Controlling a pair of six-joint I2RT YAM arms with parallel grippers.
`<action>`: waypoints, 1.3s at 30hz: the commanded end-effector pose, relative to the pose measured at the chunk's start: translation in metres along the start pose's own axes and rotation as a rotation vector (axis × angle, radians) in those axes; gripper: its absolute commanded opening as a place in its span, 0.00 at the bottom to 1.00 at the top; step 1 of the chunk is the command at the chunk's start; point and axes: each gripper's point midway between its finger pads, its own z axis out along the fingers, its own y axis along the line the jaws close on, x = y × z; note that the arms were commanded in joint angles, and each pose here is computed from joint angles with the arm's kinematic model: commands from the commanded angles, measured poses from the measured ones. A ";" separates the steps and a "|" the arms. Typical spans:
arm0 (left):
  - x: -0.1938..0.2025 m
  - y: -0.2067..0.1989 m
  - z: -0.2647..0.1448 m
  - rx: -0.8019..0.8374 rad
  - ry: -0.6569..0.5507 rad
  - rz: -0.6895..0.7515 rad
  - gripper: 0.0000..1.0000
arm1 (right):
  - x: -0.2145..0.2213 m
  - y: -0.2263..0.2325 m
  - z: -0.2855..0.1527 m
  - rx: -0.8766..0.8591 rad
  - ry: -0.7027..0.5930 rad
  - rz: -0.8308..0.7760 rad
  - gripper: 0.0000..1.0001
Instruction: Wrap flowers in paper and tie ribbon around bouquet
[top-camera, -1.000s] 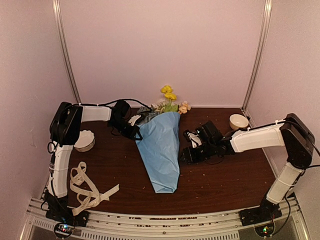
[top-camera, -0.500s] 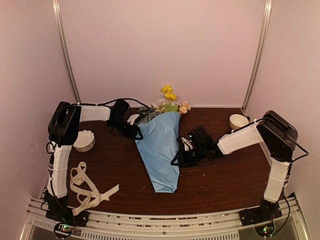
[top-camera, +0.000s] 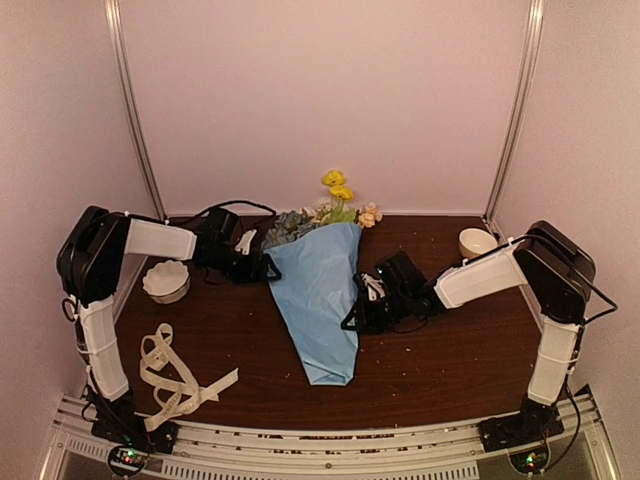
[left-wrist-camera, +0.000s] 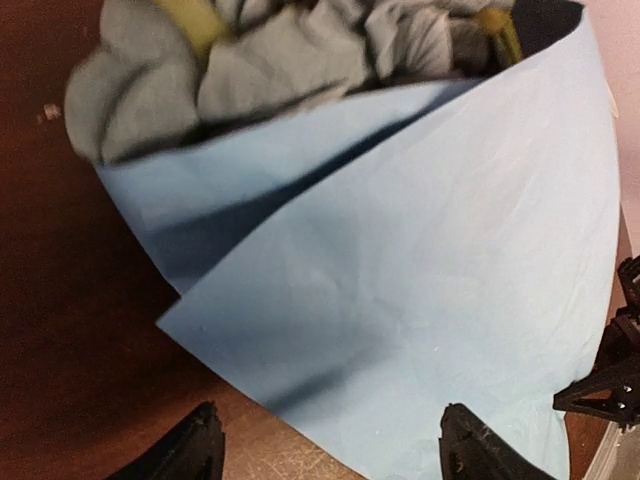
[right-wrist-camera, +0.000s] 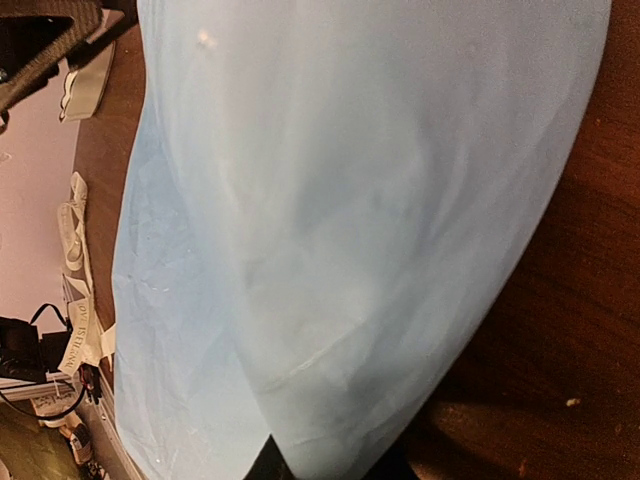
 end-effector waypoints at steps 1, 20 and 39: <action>0.024 -0.007 0.024 0.094 0.019 -0.115 0.77 | -0.006 0.009 0.003 0.001 -0.015 -0.038 0.17; 0.028 -0.045 0.044 0.266 -0.002 -0.141 0.00 | -0.016 0.019 0.002 -0.019 -0.043 -0.036 0.40; 0.028 -0.035 0.040 0.197 0.011 -0.101 0.08 | -0.026 0.033 0.023 -0.181 -0.054 0.107 0.00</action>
